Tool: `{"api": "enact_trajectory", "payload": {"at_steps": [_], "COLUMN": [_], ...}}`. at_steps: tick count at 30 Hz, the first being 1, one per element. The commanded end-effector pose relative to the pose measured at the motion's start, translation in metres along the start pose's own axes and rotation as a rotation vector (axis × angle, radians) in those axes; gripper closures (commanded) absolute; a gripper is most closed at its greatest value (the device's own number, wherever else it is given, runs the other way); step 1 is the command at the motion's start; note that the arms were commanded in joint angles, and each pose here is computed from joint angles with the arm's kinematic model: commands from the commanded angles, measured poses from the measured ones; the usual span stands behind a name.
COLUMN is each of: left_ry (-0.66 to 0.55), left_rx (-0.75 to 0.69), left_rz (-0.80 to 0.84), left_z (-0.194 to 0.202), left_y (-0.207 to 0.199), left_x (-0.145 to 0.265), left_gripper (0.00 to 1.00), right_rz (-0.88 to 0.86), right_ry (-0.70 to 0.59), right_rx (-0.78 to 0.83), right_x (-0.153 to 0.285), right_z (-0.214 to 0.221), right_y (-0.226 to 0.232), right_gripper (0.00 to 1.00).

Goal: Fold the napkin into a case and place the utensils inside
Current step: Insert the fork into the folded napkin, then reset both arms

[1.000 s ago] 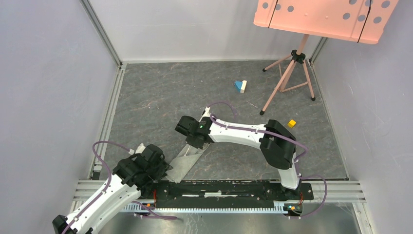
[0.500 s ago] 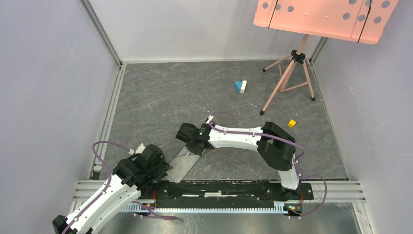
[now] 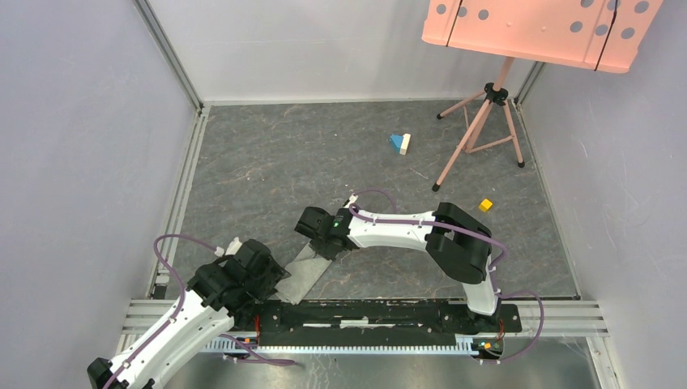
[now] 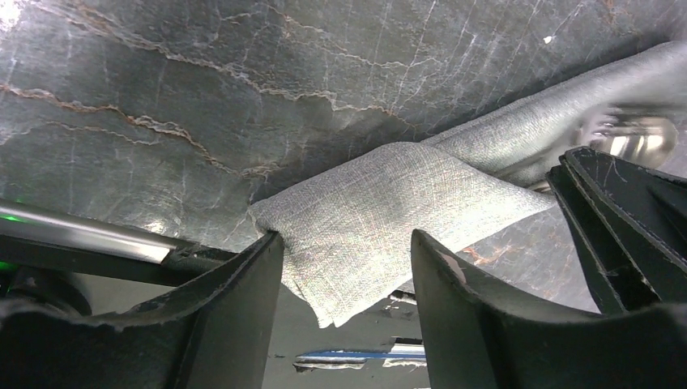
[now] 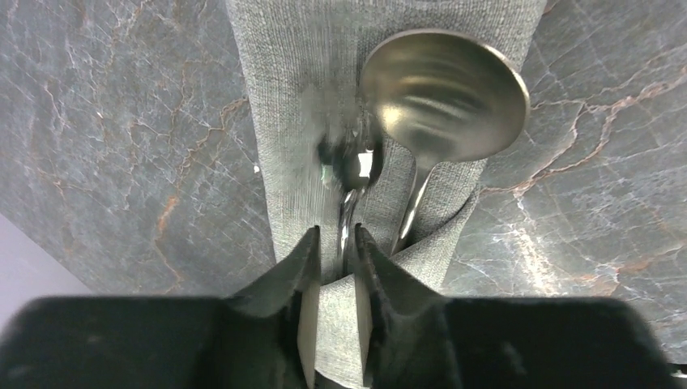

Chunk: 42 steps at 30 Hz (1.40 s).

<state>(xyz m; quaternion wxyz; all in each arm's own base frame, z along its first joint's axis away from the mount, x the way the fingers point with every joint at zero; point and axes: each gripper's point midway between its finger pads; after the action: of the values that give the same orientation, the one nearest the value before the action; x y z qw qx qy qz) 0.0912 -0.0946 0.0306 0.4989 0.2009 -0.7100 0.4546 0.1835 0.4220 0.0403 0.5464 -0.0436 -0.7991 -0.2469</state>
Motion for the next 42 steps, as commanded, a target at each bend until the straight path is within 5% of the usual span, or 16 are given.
{"api": "enact_trajectory", "payload": {"at_steps": [1, 10, 16, 26, 35, 42], "left_ry": [-0.024, -0.076, -0.188, -0.507, -0.632, -0.676], "left_rx": [0.034, -0.031, -0.179, -0.41, -0.447, -0.449], "left_rz": [0.059, 0.22, 0.528, 0.957, 1.147, 1.265], "left_z": [-0.005, -0.02, -0.042, -0.083, -0.096, -0.097], "left_y": [-0.018, -0.056, -0.107, -0.16, -0.176, -0.176], "left_x": [0.011, 0.062, 0.142, 0.306, 0.408, 0.45], "left_gripper": [0.32, 0.16, 0.07, 0.0, 0.0, 0.0], "right_rz": [-0.039, -0.114, -0.161, -0.213, -0.335, -0.446], "right_ry": [-0.034, -0.179, -0.49, -0.946, -1.251, -1.334], "right_rx": [-0.016, 0.181, 0.478, 0.982, 0.918, 0.81], "right_x": [0.01, 0.053, 0.127, 0.254, 0.366, 0.413], "right_z": [-0.012, -0.05, -0.12, -0.195, -0.236, -0.246], "right_y": [0.008, 0.025, 0.009, -0.079, -0.149, -0.177], "right_gripper": [0.68, 0.46, 0.27, 0.19, 0.03, 0.02]}}
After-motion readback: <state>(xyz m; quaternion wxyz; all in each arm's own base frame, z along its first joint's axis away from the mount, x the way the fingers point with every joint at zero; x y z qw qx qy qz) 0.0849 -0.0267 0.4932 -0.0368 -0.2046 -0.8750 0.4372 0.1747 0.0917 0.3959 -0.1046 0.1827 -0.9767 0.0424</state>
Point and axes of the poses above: each gripper's point midway between its finger pads, its own x axis back along the fingers, its own y axis along the line the jaws close on, z = x × y, and after that the axes turned 12 degrees about x, right-handed
